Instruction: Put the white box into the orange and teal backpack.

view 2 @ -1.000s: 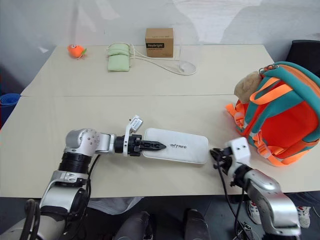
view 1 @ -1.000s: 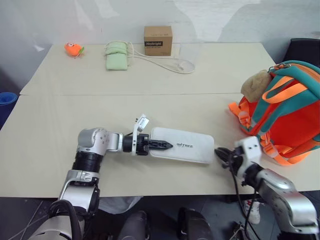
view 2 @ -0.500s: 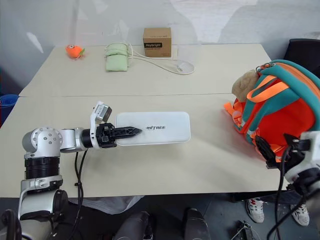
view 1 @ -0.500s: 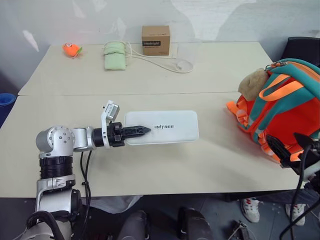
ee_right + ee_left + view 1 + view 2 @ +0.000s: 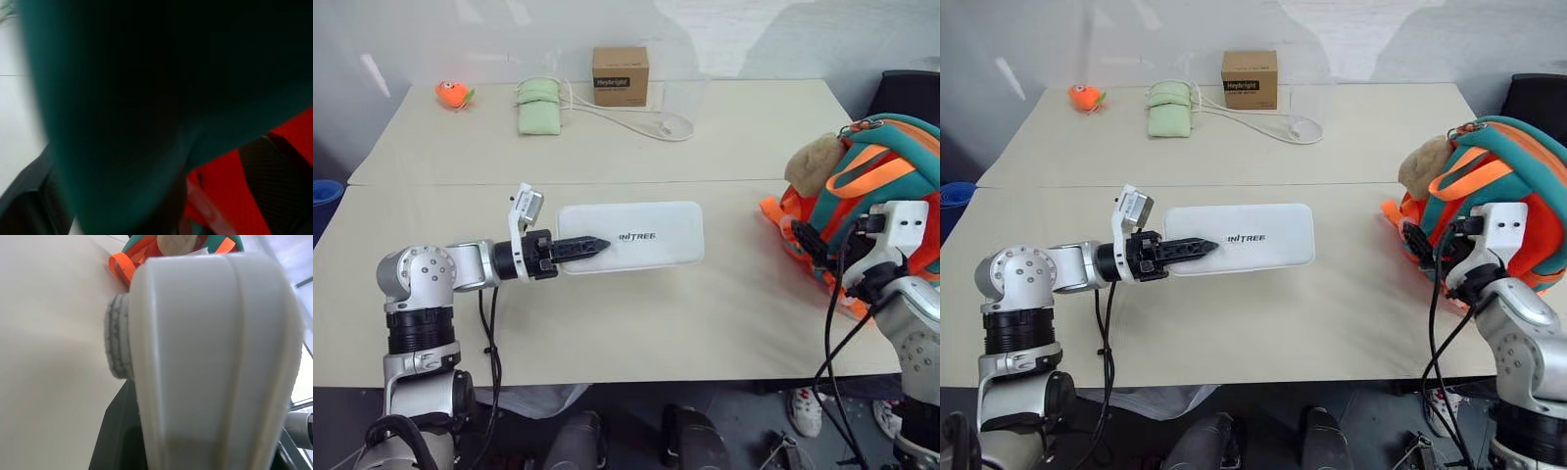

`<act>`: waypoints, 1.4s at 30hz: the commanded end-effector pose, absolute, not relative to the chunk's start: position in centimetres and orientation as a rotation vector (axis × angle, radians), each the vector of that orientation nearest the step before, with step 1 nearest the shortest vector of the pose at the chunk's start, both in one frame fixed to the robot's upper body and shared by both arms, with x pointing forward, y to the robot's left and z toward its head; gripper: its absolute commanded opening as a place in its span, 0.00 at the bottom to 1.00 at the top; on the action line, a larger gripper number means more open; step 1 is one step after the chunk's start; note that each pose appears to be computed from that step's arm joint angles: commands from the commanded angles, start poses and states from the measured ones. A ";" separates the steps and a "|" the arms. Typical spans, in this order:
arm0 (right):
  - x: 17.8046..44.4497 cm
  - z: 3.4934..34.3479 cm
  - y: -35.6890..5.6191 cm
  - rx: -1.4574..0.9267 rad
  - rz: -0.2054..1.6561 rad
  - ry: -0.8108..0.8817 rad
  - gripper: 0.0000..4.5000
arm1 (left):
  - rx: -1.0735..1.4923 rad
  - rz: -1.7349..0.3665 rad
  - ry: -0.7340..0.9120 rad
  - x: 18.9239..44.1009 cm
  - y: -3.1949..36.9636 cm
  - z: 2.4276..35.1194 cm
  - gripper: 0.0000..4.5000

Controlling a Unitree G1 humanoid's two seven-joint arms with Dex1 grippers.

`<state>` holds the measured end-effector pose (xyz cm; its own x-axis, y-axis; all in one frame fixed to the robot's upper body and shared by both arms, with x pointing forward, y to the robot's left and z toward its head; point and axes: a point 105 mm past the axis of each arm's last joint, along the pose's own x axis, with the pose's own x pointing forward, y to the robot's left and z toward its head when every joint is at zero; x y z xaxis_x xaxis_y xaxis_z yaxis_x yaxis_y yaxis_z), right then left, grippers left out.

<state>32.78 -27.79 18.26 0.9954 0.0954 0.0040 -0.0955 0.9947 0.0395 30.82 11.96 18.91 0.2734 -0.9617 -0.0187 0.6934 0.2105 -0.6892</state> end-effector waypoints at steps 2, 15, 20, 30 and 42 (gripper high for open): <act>33.9 18.9 -28.1 0.010 0.077 -0.064 0.64 | -0.613 -1.239 0.382 30.9 12.5 20.8 0.28; 30.5 22.1 -17.2 -0.006 0.777 -0.090 0.00 | -0.666 -1.158 0.139 34.0 15.7 25.4 0.28; 25.7 24.3 -13.9 0.005 1.126 -0.039 0.00 | -0.568 -1.116 -0.085 35.0 16.2 29.3 0.28; 18.8 24.3 -14.9 0.026 1.407 0.214 0.00 | -0.431 -1.338 -0.130 31.4 12.3 29.3 0.28; 20.3 23.4 -17.5 0.032 1.283 0.304 0.00 | -0.123 -1.381 -0.048 32.4 9.2 24.7 0.28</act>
<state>20.25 -17.40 22.86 0.2487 0.9463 -0.2067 -0.9288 0.2935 0.2261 32.07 9.67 25.50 0.1926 -0.9666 0.1693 0.9768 0.1724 -0.1269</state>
